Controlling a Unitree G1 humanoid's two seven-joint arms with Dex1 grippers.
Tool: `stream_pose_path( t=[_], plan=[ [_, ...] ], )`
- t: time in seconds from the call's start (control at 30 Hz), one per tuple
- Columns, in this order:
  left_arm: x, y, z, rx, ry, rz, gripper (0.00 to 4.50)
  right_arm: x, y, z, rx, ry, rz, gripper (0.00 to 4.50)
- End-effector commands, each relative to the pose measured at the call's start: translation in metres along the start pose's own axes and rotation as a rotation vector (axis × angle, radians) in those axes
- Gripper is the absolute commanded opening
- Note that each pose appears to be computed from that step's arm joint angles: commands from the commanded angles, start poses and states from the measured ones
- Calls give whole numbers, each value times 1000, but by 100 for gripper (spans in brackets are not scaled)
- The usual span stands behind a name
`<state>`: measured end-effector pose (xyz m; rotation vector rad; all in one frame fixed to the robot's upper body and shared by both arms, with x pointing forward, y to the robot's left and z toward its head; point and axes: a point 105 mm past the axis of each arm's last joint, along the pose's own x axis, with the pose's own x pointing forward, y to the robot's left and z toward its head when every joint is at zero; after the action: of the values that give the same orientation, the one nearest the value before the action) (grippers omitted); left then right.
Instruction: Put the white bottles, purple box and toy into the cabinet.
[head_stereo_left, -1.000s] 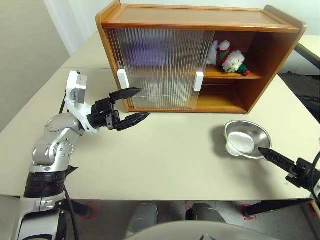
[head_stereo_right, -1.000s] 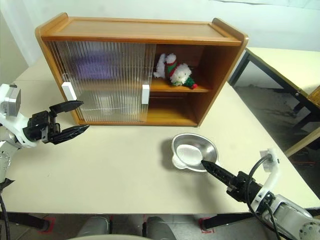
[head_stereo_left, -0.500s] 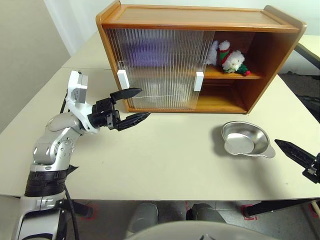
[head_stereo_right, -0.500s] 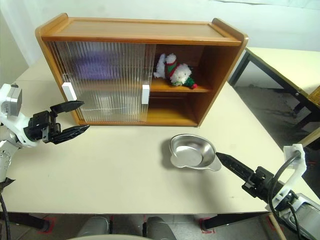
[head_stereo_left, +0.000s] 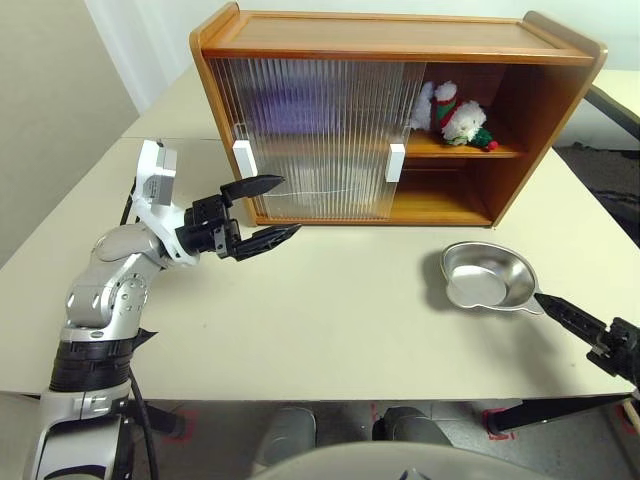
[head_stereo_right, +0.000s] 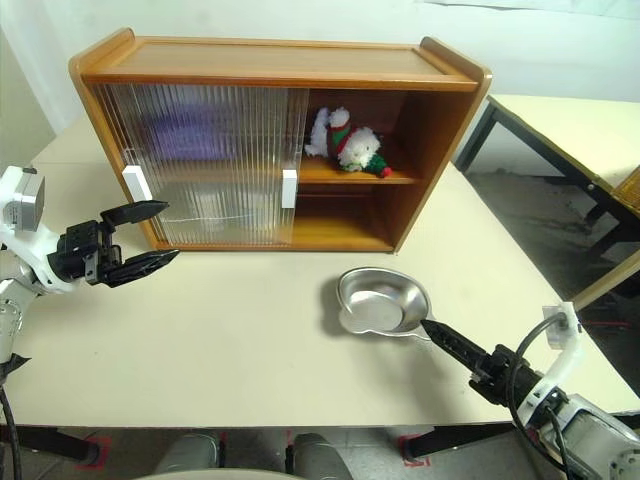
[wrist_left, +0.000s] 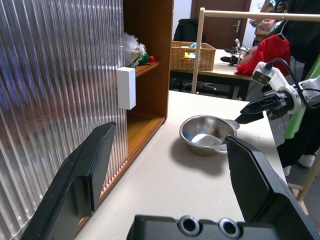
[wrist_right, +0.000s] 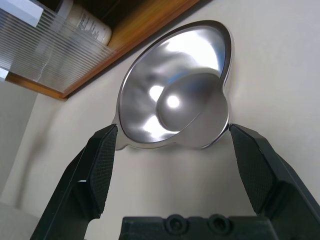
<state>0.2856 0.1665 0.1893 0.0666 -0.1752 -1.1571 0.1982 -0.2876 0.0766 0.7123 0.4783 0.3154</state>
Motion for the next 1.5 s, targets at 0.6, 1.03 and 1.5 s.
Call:
stream_pose_path(
  t=[0.6, 1.03, 1.5],
  plan=[
    [3, 0, 1, 16, 7, -3, 450, 13, 4, -9, 51, 26, 28, 348],
    [2, 2, -1, 17, 2, 0, 450, 10, 5, -3, 49, 8, 39, 4],
    [2, 3, -2, 20, 5, -2, 450, 18, 47, 31, 257, -186, 300, 4]
  ],
)
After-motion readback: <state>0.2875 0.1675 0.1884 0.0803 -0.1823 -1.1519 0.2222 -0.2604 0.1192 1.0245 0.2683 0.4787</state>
